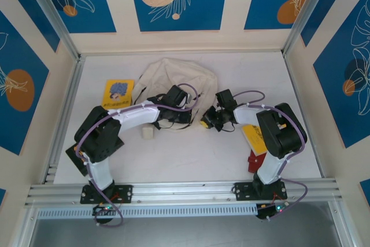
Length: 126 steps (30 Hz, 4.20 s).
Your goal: Pack books, pencil case, and school supplies into a backpack
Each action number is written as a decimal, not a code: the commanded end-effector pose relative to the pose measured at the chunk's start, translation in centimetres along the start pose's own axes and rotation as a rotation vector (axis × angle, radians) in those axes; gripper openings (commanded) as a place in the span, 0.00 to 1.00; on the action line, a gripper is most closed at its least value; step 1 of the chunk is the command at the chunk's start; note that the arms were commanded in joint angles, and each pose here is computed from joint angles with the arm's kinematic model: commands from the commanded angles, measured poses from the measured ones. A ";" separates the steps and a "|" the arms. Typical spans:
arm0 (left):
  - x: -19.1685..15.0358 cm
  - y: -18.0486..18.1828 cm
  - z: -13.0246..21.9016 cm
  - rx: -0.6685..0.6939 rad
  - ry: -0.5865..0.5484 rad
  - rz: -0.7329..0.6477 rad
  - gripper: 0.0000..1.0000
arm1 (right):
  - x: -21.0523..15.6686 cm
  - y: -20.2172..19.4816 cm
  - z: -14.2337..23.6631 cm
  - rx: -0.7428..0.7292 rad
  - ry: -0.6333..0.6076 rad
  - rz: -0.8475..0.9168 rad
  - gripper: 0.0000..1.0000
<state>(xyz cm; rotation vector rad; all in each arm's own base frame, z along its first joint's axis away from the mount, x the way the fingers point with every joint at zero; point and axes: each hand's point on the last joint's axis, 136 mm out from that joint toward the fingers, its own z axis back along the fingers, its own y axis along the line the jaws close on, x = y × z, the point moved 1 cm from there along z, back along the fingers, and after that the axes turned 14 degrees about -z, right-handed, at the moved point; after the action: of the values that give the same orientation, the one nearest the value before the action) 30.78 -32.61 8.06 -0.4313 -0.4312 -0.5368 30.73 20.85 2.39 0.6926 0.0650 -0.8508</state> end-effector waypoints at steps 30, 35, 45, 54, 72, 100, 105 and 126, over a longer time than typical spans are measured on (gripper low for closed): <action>-4.0 9.3 9.9 0.502 0.168 -0.132 0.00 | 4.8 -2.6 0.5 -0.197 -0.305 -0.033 0.00; -4.2 9.5 9.2 0.470 0.155 -0.100 0.00 | 6.5 -2.0 2.0 -0.168 -0.335 -0.002 0.00; -1.3 4.1 6.0 0.154 0.061 -0.117 0.00 | 7.3 1.1 5.6 0.041 -0.295 0.107 0.36; 2.9 -3.4 4.7 -0.084 -0.034 -0.173 0.00 | 5.6 0.7 11.5 0.115 -0.308 0.082 0.74; 6.8 -6.8 2.6 -0.165 -0.066 -0.145 0.00 | 1.8 1.8 10.2 0.374 -0.014 -0.177 1.00; 5.2 -3.3 4.6 0.034 -0.037 -0.179 0.00 | 2.4 2.8 4.2 0.318 -0.012 -0.239 0.27; 3.4 -0.8 5.0 0.124 0.011 -0.183 0.00 | 3.0 1.5 4.0 0.248 -0.072 -0.231 0.20; -0.5 10.2 8.7 0.361 0.052 -0.114 0.00 | 4.8 -3.8 4.5 0.061 -0.261 -0.259 0.15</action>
<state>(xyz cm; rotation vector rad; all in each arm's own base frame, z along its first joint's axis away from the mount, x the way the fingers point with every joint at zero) 33.50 -21.76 11.50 -0.1136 -0.4707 -0.5323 31.76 15.22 3.67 0.7600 -0.0798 -1.1556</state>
